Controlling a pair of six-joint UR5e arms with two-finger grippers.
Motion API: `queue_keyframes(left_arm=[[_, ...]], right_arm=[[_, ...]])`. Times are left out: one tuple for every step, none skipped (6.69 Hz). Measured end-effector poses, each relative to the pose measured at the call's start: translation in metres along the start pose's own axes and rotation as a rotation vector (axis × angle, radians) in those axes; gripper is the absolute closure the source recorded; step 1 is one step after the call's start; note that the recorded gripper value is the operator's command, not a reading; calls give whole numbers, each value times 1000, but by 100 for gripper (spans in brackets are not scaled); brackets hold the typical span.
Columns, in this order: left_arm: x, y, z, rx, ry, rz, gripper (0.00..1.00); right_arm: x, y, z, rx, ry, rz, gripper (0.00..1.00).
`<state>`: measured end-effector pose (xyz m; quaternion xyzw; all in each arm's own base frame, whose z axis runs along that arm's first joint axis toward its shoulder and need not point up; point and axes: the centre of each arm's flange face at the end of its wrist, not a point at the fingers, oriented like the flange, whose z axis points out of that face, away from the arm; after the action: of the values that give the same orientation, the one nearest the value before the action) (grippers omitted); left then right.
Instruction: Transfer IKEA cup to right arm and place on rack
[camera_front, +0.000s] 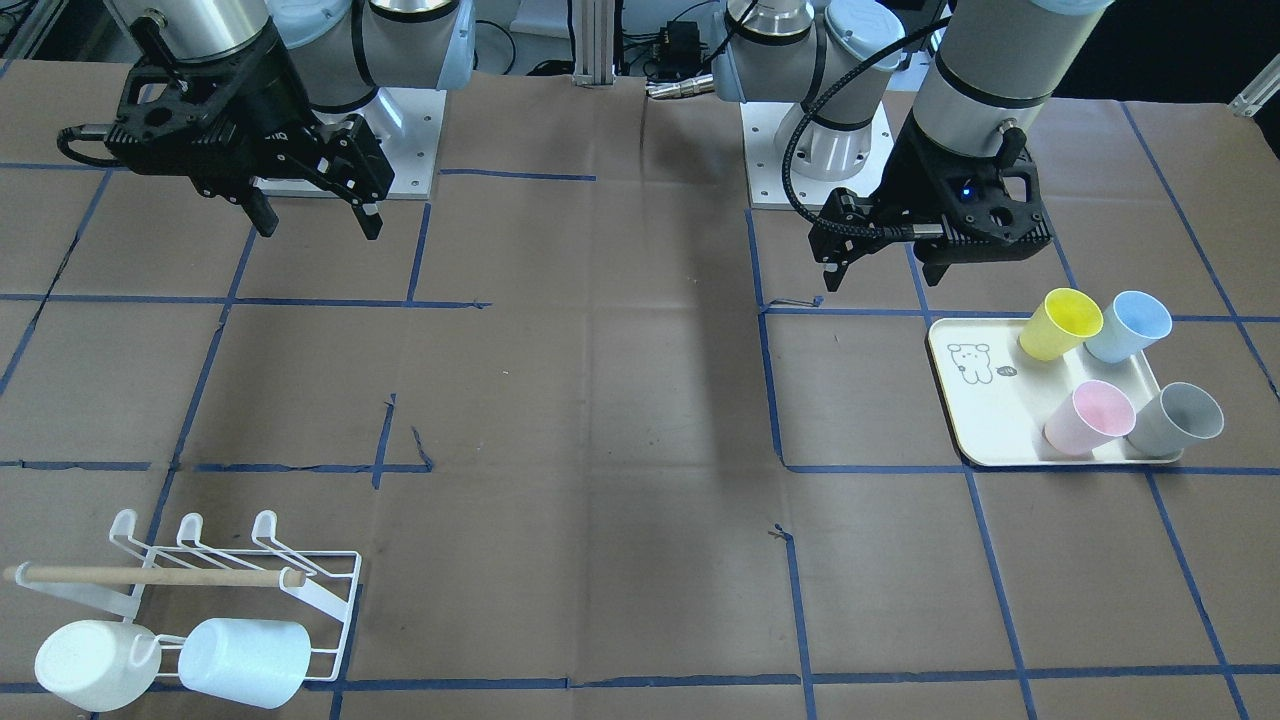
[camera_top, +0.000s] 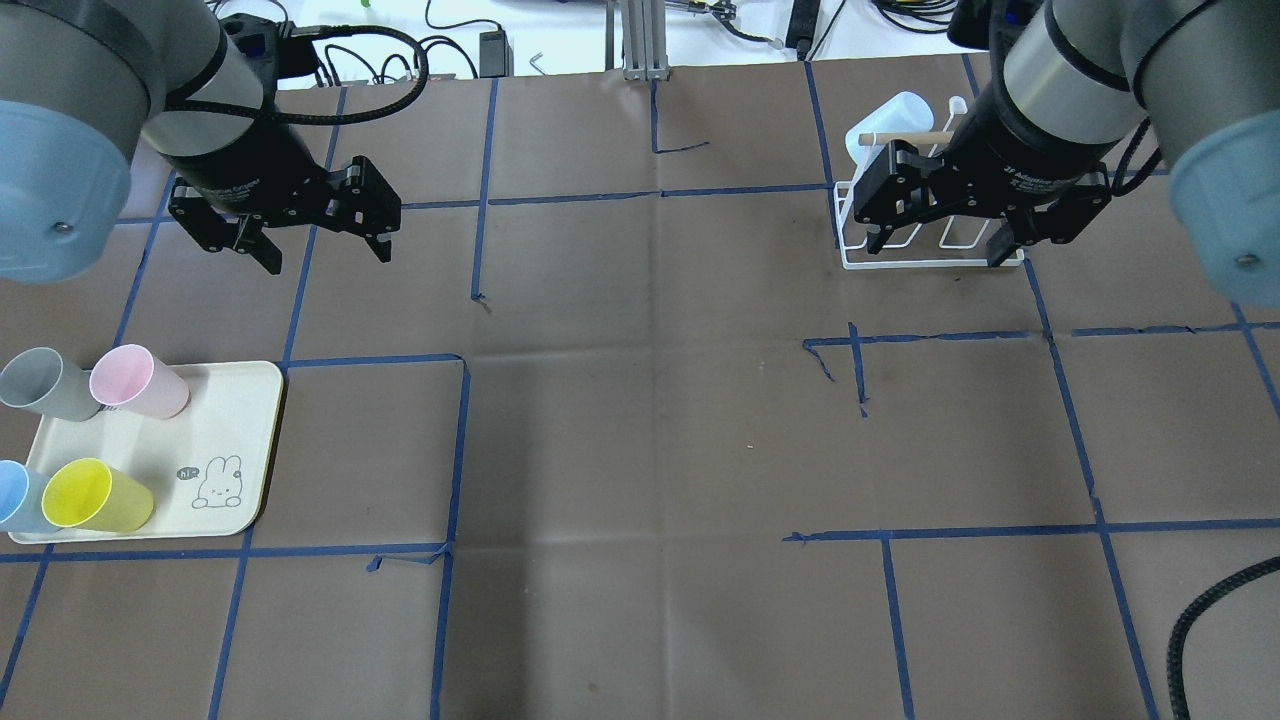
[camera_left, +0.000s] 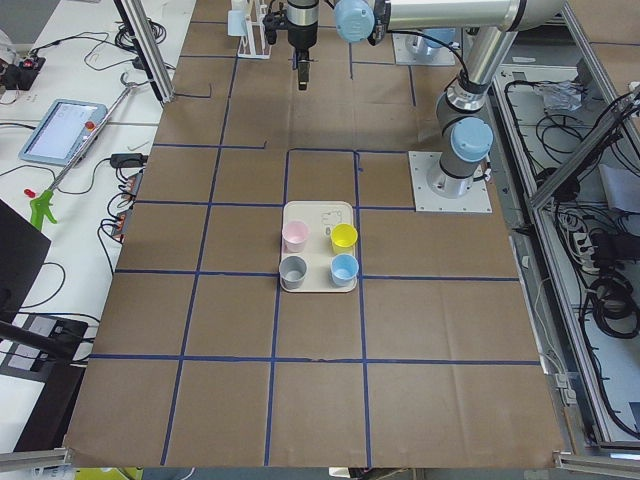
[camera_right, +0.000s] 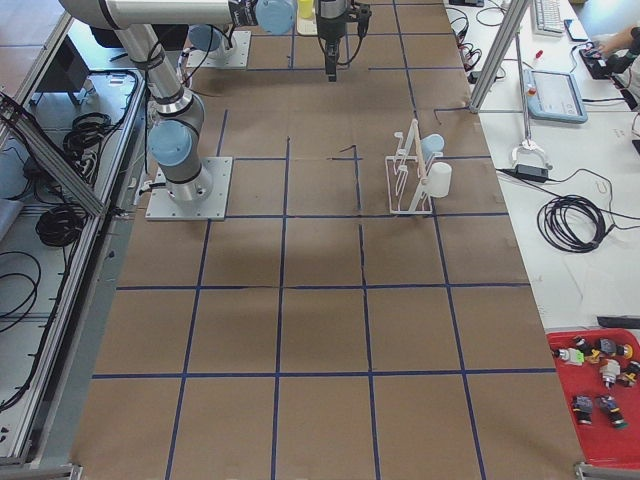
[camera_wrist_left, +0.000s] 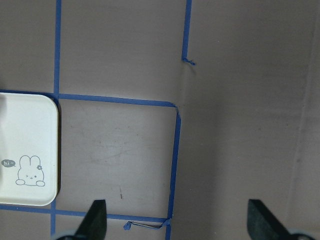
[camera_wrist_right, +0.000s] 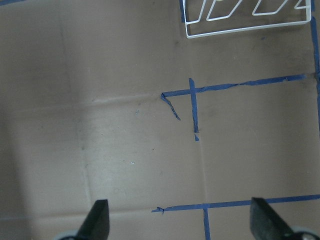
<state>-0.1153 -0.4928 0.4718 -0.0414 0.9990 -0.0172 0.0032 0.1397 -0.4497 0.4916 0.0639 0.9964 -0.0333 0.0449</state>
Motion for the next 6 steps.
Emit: queue_keyframes(left_arm=[[0, 0, 0, 0, 0, -1, 1], [0, 0, 0, -1, 0, -1, 1], [0, 0, 1, -1, 0, -2, 1], [0, 0, 1, -1, 0, -2, 1], [0, 0, 1, -1, 0, -2, 1], [0, 0, 1, -2, 0, -2, 1]], right_arm=[[0, 2, 6, -25, 4, 4, 0], [-2, 4, 12, -44, 9, -5, 0], [-5, 6, 15, -52, 22, -19, 0], [-6, 7, 17, -53, 43, -30, 0], [-7, 8, 17, -52, 53, -40, 0], [-7, 7, 17, -51, 56, -49, 0]])
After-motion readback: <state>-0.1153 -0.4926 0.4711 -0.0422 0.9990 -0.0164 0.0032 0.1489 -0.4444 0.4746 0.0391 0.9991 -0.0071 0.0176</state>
